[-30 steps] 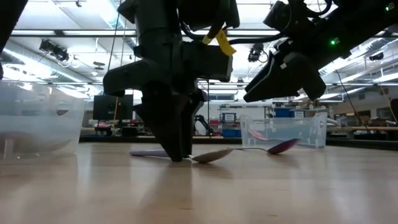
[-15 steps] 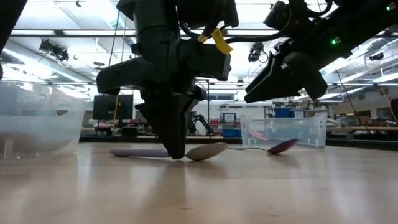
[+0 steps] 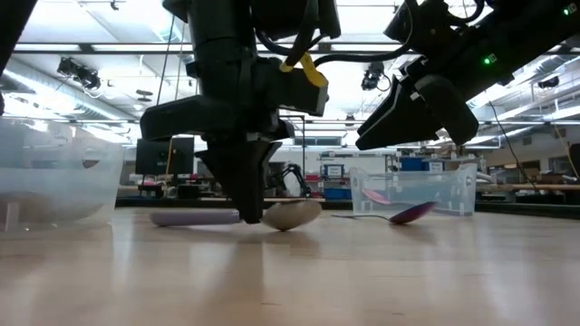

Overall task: Sort silverware by color (type)
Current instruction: Put the purple spoon into the black bin

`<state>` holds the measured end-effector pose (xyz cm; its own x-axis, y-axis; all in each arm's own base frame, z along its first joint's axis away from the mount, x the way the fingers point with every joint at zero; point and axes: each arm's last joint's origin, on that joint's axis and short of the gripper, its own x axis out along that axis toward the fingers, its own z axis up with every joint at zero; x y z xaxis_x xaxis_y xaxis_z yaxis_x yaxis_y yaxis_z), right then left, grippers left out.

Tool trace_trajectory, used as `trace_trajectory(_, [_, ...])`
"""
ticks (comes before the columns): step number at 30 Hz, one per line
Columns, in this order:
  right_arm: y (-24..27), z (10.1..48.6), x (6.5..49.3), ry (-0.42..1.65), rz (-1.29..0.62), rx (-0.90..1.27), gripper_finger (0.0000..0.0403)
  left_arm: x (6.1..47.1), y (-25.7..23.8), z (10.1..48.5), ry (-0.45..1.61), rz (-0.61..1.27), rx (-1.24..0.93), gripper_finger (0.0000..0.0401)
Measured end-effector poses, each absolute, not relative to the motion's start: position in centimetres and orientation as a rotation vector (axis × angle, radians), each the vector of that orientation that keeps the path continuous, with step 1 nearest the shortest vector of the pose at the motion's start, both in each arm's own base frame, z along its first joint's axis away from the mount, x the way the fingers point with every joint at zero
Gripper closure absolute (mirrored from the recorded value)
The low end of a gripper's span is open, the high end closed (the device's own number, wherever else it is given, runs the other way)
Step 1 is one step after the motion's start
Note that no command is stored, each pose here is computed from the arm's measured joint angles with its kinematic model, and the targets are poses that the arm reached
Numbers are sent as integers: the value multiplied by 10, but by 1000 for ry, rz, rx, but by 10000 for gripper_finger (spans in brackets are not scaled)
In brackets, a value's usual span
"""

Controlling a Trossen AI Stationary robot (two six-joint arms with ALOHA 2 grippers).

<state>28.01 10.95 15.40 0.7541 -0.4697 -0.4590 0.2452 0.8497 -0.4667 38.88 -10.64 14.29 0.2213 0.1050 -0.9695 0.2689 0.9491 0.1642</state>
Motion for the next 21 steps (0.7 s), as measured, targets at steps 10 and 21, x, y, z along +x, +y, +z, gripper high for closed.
trace_trajectory(10, [110,154,280,596,-400,-394,195,386,-105,154,1339,-107,294,400])
trace_trajectory(21, [110,155,281,595,-397,-401,195,385,-105,157,1337,-103,297,400])
